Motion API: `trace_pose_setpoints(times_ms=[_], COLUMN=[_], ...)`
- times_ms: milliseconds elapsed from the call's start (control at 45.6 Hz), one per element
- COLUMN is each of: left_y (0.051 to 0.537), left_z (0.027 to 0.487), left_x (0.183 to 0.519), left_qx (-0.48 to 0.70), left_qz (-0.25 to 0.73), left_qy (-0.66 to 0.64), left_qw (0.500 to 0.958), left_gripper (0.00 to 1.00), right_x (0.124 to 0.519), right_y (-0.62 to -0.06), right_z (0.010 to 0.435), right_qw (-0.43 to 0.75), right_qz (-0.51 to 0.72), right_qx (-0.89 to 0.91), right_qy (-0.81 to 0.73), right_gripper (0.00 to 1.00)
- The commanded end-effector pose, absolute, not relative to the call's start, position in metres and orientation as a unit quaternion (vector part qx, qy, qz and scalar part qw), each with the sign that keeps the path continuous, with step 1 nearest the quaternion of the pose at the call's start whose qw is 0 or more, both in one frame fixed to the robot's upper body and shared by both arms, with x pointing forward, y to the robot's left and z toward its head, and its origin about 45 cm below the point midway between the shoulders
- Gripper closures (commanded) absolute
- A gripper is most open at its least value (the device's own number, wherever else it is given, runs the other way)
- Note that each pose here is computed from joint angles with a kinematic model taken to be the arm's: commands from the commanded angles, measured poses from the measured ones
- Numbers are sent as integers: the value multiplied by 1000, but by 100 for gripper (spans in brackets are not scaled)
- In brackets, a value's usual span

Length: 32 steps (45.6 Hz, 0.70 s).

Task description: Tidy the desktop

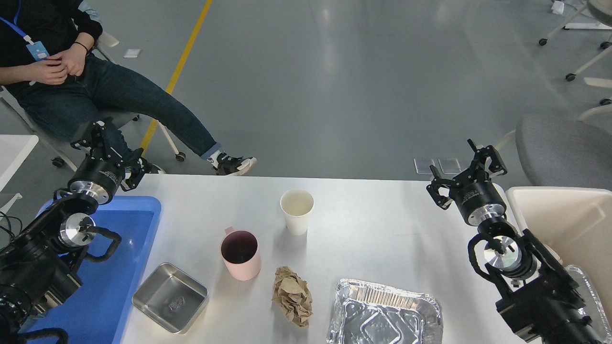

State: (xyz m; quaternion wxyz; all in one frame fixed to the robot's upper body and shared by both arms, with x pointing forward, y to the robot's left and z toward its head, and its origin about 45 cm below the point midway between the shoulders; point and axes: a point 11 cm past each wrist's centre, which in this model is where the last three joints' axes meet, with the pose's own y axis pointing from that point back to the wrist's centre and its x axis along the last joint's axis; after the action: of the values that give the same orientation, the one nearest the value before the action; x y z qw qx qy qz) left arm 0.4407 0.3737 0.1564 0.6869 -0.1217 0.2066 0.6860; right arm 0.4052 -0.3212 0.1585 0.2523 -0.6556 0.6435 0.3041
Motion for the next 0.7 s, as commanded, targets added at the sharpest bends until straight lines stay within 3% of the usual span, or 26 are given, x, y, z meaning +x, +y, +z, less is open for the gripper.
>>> trace_pose_setpoints(times_ms=[0, 460, 679], left_y=[376, 381, 379], left_z=[154, 161, 168], left_x=[440, 448, 451], left_qx=[-116, -110, -107], left_qz=[696, 726, 719], left_qy=[207, 196, 185], left_qw=[677, 650, 661], left_gripper=[3, 3, 3], right_x=[405, 404, 403], right_y=[-321, -321, -322], right_z=[158, 154, 154], right_qw=[251, 244, 242], right_qz=[305, 308, 308], right_qx=[-655, -653, -652], right_qy=[644, 647, 649], right_gripper=[0, 0, 0])
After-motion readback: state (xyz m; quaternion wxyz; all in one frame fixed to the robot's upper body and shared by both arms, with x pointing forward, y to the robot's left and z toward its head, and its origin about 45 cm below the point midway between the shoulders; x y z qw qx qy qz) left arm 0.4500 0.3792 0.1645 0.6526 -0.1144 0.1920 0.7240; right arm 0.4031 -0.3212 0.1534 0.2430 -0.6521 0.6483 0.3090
